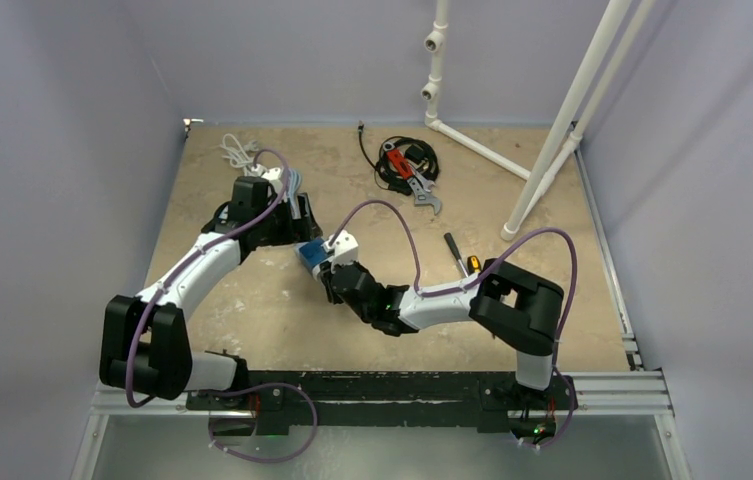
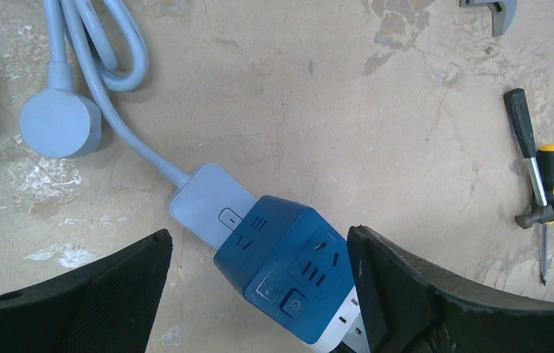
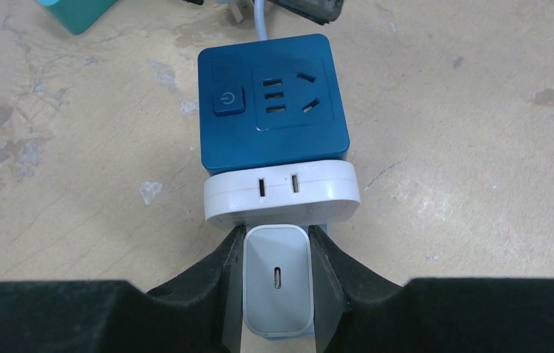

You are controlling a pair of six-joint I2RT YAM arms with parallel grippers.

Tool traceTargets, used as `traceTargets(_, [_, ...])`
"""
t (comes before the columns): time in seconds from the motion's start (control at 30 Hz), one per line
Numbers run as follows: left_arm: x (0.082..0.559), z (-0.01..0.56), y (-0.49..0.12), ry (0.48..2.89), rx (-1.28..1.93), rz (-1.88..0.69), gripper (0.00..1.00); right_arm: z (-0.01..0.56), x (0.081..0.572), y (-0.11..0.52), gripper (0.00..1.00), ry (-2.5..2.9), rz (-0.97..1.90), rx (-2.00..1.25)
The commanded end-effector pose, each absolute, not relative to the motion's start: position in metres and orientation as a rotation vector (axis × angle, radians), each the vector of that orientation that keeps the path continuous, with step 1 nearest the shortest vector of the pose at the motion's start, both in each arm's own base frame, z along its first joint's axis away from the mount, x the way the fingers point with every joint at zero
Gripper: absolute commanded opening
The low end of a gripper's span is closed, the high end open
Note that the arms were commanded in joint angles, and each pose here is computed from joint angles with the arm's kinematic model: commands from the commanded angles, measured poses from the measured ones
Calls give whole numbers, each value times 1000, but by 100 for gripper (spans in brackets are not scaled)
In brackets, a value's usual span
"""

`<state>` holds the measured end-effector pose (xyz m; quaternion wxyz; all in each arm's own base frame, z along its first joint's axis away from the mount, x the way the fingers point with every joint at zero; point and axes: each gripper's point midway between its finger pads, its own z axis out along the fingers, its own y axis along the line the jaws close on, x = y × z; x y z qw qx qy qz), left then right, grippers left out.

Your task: Pull the plug off the socket

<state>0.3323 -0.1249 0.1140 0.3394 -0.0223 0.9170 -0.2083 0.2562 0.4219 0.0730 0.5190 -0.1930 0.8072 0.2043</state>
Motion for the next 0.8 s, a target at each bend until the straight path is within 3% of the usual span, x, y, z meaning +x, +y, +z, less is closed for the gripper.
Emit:
traceTargets(0.0, [334,125,-135,2339,4,-587,88,80,278,400,0,1942,366,-258])
traceTargets(0.77, [313,77,-173,2503,69,-711,84,86,281,399,0,1916,357,-222])
